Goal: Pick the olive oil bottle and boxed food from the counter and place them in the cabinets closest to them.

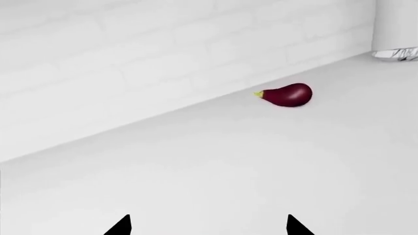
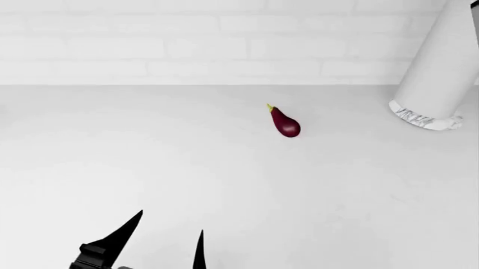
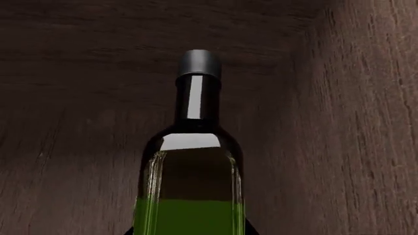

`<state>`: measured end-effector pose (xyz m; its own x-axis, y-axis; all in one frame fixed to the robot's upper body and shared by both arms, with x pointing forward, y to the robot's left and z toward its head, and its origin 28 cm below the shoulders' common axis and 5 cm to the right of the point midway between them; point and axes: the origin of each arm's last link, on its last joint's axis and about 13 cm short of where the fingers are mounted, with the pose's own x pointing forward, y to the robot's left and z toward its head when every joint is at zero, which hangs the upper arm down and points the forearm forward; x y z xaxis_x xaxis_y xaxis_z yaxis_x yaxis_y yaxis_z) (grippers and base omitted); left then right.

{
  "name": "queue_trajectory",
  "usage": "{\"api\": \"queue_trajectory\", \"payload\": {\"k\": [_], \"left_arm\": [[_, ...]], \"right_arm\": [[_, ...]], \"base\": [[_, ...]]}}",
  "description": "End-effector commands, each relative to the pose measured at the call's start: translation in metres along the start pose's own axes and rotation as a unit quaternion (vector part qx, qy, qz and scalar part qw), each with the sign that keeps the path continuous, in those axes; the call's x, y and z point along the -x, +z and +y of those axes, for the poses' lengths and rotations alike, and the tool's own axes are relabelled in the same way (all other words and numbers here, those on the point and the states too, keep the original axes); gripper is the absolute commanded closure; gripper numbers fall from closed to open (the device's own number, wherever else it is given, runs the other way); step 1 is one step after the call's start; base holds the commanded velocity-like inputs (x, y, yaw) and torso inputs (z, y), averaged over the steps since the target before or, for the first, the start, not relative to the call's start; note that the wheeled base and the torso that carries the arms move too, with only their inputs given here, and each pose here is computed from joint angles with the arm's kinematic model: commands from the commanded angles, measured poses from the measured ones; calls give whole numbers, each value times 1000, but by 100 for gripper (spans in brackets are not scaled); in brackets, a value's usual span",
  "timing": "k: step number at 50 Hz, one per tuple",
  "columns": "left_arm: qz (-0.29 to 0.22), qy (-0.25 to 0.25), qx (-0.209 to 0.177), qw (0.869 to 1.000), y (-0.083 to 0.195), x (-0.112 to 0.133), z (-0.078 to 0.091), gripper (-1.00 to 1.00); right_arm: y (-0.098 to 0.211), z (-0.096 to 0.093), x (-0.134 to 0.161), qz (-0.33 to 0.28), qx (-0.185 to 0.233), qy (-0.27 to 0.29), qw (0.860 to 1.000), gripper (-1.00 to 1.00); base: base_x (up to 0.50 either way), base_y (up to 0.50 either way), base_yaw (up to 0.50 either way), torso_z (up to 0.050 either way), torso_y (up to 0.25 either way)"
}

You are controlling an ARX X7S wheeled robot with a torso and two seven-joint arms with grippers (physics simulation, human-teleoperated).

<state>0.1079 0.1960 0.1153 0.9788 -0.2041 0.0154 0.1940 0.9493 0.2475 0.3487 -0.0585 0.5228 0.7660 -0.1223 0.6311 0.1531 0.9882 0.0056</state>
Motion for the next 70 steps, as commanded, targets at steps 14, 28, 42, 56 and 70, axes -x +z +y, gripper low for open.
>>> {"api": "queue_trajectory", "payload": {"k": [14, 28, 42, 56, 70], "left_arm": [[-7, -1, -3, 1000, 1, -1, -1, -100], [-10, -2, -5, 1000, 3, 2, -1, -100], [-13, -5, -6, 1000, 5, 3, -3, -100], [-16, -5, -10, 1000, 5, 6, -4, -100], [-20, -10, -10, 1000, 7, 5, -6, -100]], "right_arm": [[6, 3, 16, 13, -26, 31, 999, -100], [30, 1, 25, -5, -25, 22, 999, -100], [62, -3, 43, -23, -34, 29, 999, -100], [110, -20, 110, -42, -57, -11, 997, -100], [104, -36, 172, 37, -52, 21, 998, -100]], "base": [[0, 0, 0, 0, 0], [0, 0, 0, 0, 0], [0, 0, 0, 0, 0], [0, 0, 0, 0, 0], [0, 0, 0, 0, 0]]}}
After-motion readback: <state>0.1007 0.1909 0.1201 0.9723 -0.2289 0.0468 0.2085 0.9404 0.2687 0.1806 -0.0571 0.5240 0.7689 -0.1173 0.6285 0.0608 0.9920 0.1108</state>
